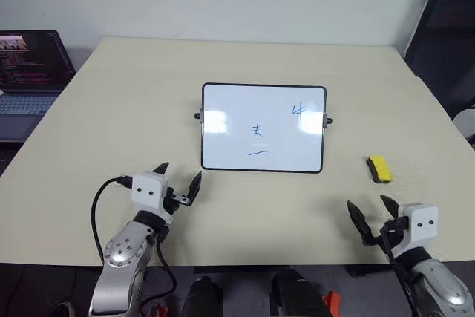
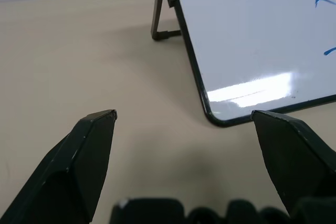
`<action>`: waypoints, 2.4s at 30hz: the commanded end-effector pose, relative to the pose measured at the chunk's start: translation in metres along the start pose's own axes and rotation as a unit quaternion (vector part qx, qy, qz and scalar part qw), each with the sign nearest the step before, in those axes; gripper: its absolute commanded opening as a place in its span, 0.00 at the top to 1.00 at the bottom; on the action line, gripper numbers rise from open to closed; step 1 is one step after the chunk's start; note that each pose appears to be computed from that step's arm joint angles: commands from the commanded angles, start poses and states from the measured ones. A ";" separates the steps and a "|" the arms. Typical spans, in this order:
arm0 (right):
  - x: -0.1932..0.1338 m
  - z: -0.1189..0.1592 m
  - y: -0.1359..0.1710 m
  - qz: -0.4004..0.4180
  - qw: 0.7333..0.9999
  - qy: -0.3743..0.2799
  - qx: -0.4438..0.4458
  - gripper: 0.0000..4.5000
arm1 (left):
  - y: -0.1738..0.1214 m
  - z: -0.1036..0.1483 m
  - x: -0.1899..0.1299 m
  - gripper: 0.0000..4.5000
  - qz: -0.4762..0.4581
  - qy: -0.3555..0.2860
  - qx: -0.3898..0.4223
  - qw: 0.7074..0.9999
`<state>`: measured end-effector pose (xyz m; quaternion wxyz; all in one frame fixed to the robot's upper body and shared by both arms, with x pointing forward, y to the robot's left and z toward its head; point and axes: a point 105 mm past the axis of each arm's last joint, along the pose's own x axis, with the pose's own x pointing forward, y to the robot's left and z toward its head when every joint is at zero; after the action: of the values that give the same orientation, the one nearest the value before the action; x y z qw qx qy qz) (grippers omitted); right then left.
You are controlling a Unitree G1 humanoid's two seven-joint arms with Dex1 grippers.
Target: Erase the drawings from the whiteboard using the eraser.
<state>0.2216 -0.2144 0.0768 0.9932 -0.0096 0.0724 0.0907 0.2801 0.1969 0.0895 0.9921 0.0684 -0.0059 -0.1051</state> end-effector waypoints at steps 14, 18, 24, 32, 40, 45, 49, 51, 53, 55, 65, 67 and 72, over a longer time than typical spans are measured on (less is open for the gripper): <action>0.024 0.058 0.000 -0.007 0.997 -0.060 -0.057 0.00 | -0.007 0.051 0.001 0.00 -0.138 -0.063 0.081 0.985; 0.036 0.080 -0.007 -0.027 0.993 -0.101 -0.056 0.00 | -0.006 0.083 0.018 0.00 -0.197 -0.093 0.083 0.972; 0.037 0.089 -0.025 -0.075 0.992 -0.085 -0.057 0.00 | -0.022 0.116 0.038 0.00 -0.329 -0.101 0.092 0.934; 0.045 0.082 -0.061 -0.100 0.995 0.019 -0.011 0.00 | -0.075 0.147 0.031 0.00 -0.532 -0.076 0.104 0.837; 0.054 0.076 -0.081 -0.096 0.994 0.060 0.007 0.00 | -0.100 0.162 0.037 0.00 -0.583 -0.098 0.137 0.795; 0.062 0.068 -0.086 -0.092 0.993 0.077 0.006 0.00 | -0.100 0.156 0.035 0.00 -0.589 -0.090 0.137 0.791; 0.071 0.059 -0.081 -0.076 0.993 0.090 0.004 0.00 | -0.097 0.152 0.033 0.00 -0.592 -0.081 0.139 0.790; 0.078 0.054 -0.081 -0.075 0.993 0.095 0.000 0.00 | -0.097 0.151 0.032 0.00 -0.594 -0.080 0.142 0.788; 0.081 0.053 -0.083 -0.079 0.992 0.095 -0.001 0.00 | -0.097 0.151 0.032 0.00 -0.595 -0.079 0.141 0.788; 0.084 0.050 -0.087 -0.084 0.992 0.098 -0.006 0.00 | -0.097 0.150 0.031 0.00 -0.594 -0.078 0.140 0.788; 0.088 0.042 -0.104 -0.105 0.989 0.102 0.017 0.36 | -0.089 0.146 0.028 0.00 -0.579 -0.070 0.136 0.801; 0.088 0.043 -0.105 -0.106 0.989 0.100 0.021 0.52 | -0.088 0.146 0.028 0.00 -0.576 -0.069 0.133 0.804; 0.086 0.045 -0.105 -0.104 0.990 0.094 0.029 0.71 | -0.081 0.138 0.029 0.00 -0.554 -0.056 0.123 0.821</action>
<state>0.3289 -0.2972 0.0931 0.9802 -0.0005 0.1976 -0.0132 0.2899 0.0893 0.2039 0.7411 0.1646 -0.0146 -0.6508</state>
